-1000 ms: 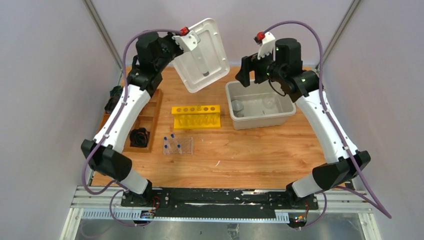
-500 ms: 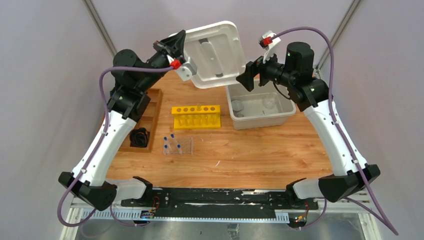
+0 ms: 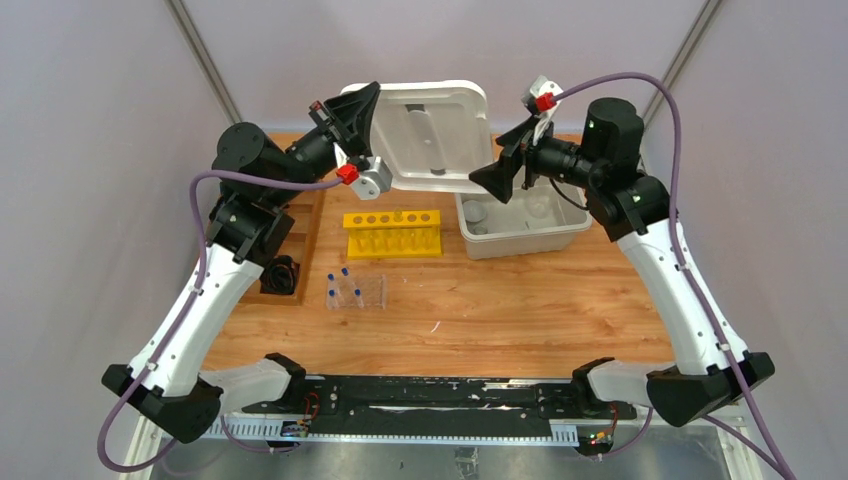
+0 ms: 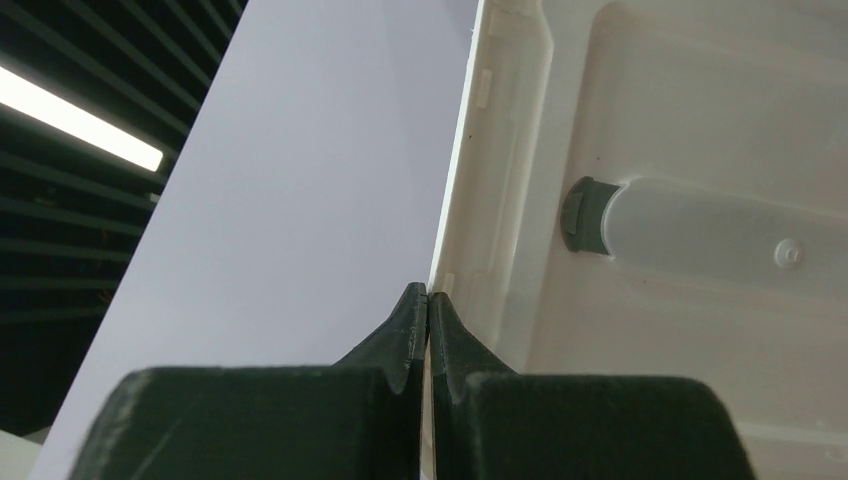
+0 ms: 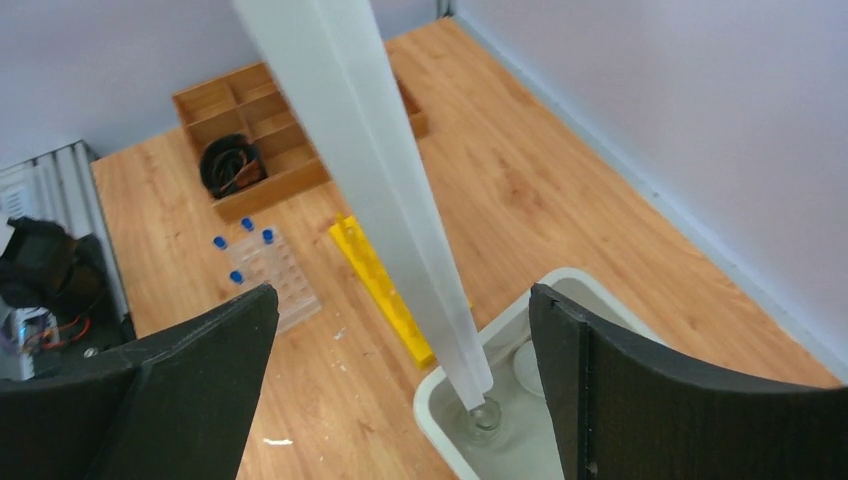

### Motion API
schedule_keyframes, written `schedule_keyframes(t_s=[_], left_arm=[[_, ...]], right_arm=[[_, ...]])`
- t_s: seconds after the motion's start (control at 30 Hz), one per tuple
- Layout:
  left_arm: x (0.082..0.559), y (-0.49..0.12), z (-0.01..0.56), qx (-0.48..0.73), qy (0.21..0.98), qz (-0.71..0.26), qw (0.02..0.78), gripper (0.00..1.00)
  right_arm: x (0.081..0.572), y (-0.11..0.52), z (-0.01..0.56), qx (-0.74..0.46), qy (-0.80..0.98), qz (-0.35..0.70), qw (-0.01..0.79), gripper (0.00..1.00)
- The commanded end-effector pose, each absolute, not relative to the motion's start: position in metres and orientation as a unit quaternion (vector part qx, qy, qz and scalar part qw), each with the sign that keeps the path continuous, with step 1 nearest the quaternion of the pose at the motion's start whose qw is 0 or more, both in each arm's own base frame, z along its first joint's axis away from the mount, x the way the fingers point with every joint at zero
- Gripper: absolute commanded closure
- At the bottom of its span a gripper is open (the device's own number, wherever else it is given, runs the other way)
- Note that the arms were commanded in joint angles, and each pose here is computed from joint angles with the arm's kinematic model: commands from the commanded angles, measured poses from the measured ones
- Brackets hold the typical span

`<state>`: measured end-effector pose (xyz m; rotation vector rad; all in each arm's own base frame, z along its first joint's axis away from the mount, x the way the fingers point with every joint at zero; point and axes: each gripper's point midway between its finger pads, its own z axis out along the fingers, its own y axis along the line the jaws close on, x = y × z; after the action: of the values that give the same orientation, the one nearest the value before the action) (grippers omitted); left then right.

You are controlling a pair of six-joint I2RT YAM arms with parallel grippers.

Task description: Organize the chemistry lab equipment

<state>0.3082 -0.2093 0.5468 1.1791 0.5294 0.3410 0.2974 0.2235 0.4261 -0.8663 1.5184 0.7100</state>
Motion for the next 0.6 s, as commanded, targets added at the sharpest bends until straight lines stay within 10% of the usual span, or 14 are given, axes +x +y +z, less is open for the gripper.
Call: schedule_keyframes(t_s=[0.0, 0.27, 0.57], left_arm=[[0.281, -0.206, 0.573, 0.532, 0.191, 0.176, 0.806, 1.00], [0.270, -0.208, 0.553, 0.581, 0.223, 0.134, 0.771, 1.00], [0.264, -0.207, 0.554, 0.577, 0.214, 0.138, 0.776, 1.00]], right_arm=[[0.291, 0.238, 0.419, -0.402, 0.620, 0.349, 0.576, 0.03], [0.294, 0.246, 0.422, -0.400, 0.603, 0.371, 0.582, 0.14], [0.273, 0.262, 0.430, -0.411, 0.568, 0.433, 0.566, 0.68]])
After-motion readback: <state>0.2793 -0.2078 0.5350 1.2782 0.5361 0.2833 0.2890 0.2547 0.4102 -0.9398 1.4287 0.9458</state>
